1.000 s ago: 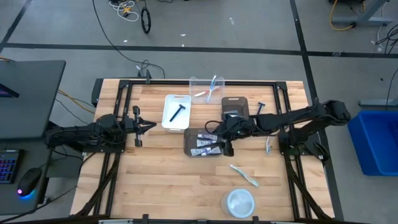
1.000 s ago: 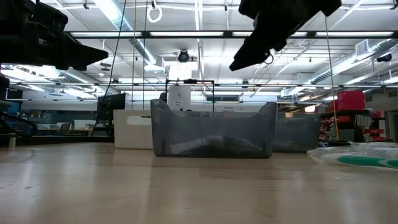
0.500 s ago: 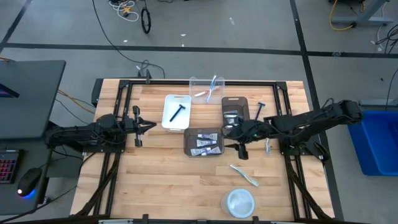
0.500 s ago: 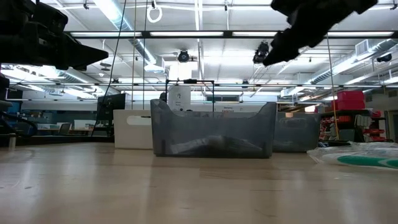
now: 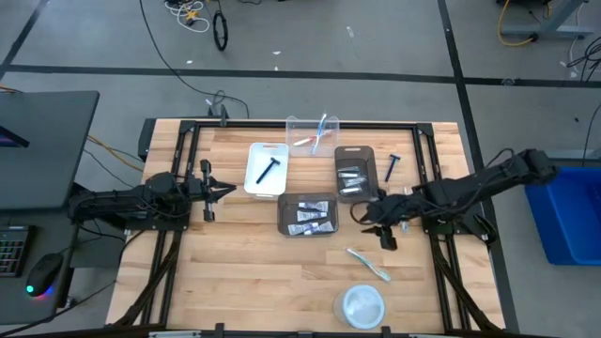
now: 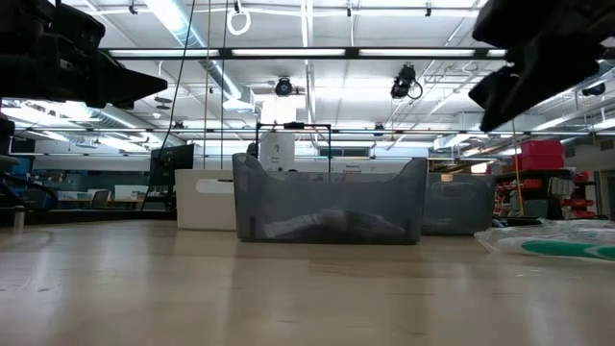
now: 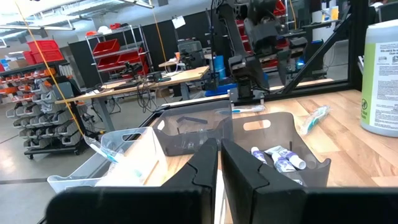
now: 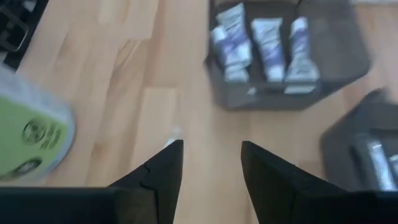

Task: Pick & Place Travel size toiletries
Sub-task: Put the green toothbrush into the transparent bin

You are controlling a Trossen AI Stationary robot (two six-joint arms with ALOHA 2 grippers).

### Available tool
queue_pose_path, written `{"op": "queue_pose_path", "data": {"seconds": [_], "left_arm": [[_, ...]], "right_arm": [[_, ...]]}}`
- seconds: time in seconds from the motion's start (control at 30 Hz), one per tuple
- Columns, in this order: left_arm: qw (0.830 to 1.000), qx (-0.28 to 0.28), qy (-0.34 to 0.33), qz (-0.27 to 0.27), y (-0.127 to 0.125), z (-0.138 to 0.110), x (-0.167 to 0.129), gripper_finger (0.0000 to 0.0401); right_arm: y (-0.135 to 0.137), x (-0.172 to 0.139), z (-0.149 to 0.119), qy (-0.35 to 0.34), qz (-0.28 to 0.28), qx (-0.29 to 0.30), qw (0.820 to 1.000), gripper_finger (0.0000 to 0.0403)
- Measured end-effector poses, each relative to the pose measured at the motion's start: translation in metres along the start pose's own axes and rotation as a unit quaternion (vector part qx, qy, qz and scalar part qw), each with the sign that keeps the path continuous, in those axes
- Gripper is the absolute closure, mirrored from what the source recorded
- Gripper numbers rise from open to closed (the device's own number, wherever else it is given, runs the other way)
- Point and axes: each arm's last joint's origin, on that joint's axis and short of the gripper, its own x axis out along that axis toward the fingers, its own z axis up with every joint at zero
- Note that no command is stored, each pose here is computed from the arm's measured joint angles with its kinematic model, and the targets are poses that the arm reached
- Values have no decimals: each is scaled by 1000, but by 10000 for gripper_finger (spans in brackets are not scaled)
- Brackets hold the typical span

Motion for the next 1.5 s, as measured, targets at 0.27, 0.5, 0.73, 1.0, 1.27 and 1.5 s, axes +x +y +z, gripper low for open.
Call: {"op": "queue_pose_path", "data": {"seconds": [0.27, 0.5, 0.73, 1.0, 1.27, 1.5], "left_arm": [[1000, 0, 0, 0, 0, 0, 0, 374], [1000, 0, 0, 0, 0, 0, 0, 374], [1000, 0, 0, 0, 0, 0, 0, 374], [1000, 0, 0, 0, 0, 0, 0, 374], [1000, 0, 0, 0, 0, 0, 0, 374], [1000, 0, 0, 0, 0, 0, 0, 374]], "right_arm": [[21, 2, -14, 33, 32, -14, 999, 223], [37, 10, -22, 69, 46, 23, 996, 194], [48, 26, -33, 121, 32, 74, 989, 135], [54, 45, -35, 180, -12, 128, 975, 84], [61, 56, -22, 186, -29, 123, 974, 83], [66, 65, -25, 200, -31, 109, 973, 89]]}}
